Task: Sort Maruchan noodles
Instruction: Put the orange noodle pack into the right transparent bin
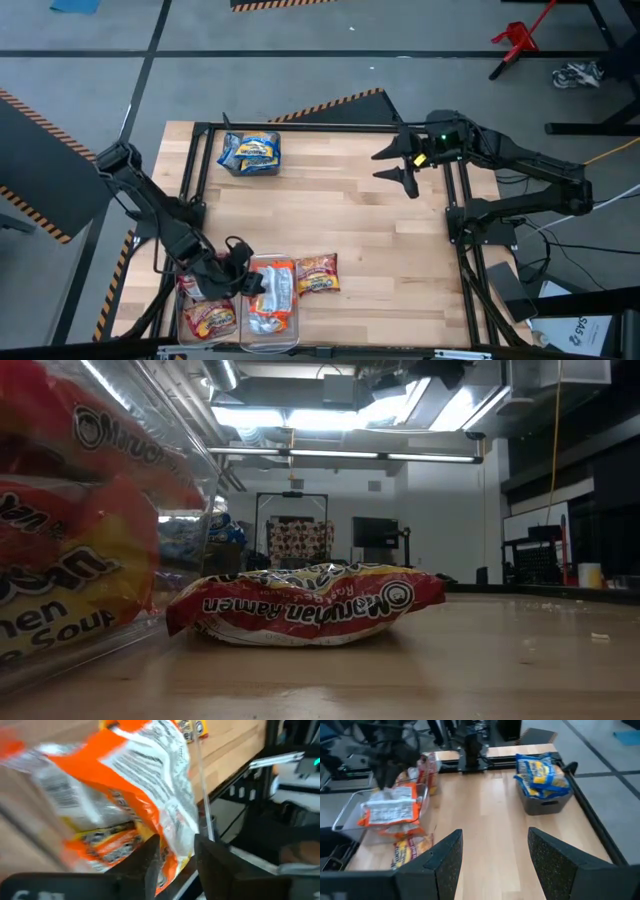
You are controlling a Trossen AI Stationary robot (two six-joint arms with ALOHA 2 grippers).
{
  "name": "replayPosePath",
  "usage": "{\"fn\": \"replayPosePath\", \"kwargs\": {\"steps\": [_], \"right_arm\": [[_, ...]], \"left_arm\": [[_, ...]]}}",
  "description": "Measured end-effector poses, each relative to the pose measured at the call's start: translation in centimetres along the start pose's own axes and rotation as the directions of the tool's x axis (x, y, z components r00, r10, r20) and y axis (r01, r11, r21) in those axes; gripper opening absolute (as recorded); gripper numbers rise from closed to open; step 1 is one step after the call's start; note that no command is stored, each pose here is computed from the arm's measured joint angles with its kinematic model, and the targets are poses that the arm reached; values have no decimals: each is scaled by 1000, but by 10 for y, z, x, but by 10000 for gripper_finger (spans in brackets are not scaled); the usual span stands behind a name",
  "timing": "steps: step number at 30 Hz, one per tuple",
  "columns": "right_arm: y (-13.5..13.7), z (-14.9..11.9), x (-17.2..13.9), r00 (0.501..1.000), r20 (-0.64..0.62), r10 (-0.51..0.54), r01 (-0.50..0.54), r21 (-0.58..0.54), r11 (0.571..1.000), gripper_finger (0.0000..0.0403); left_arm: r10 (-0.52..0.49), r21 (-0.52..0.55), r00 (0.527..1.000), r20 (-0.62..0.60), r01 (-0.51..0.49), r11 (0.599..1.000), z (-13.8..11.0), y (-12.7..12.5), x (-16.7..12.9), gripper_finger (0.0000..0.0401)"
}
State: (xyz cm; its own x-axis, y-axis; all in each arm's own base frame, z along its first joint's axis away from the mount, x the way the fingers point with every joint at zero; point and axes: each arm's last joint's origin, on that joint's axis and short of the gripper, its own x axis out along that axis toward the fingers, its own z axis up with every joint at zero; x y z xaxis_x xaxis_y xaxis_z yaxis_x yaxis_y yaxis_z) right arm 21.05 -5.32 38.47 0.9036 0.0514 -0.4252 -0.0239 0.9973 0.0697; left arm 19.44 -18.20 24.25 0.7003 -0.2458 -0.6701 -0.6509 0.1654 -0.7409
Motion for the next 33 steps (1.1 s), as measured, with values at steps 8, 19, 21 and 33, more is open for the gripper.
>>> {"fn": "replayPosePath", "kwargs": {"steps": [8, 19, 21, 33], "right_arm": [[-5, -9, 22, 994, -87, 66, -65, 18, 998, 211], [18, -70, 95, 966, -122, 226, -230, -20, 973, 211], [29, -80, 105, 967, -101, 234, -240, -61, 969, 211], [66, -106, 132, 973, -145, 181, -204, -160, 966, 211]], "left_arm": [[147, 11, 984, -99, -147, 989, 12, 11, -33, 128], [-295, 295, 930, 221, 225, 929, 23, -25, -48, 122], [-253, 320, 944, 211, 177, 931, 26, -25, -34, 116], [-38, 326, 995, 96, 4, 945, 18, -9, 39, 89]]}}
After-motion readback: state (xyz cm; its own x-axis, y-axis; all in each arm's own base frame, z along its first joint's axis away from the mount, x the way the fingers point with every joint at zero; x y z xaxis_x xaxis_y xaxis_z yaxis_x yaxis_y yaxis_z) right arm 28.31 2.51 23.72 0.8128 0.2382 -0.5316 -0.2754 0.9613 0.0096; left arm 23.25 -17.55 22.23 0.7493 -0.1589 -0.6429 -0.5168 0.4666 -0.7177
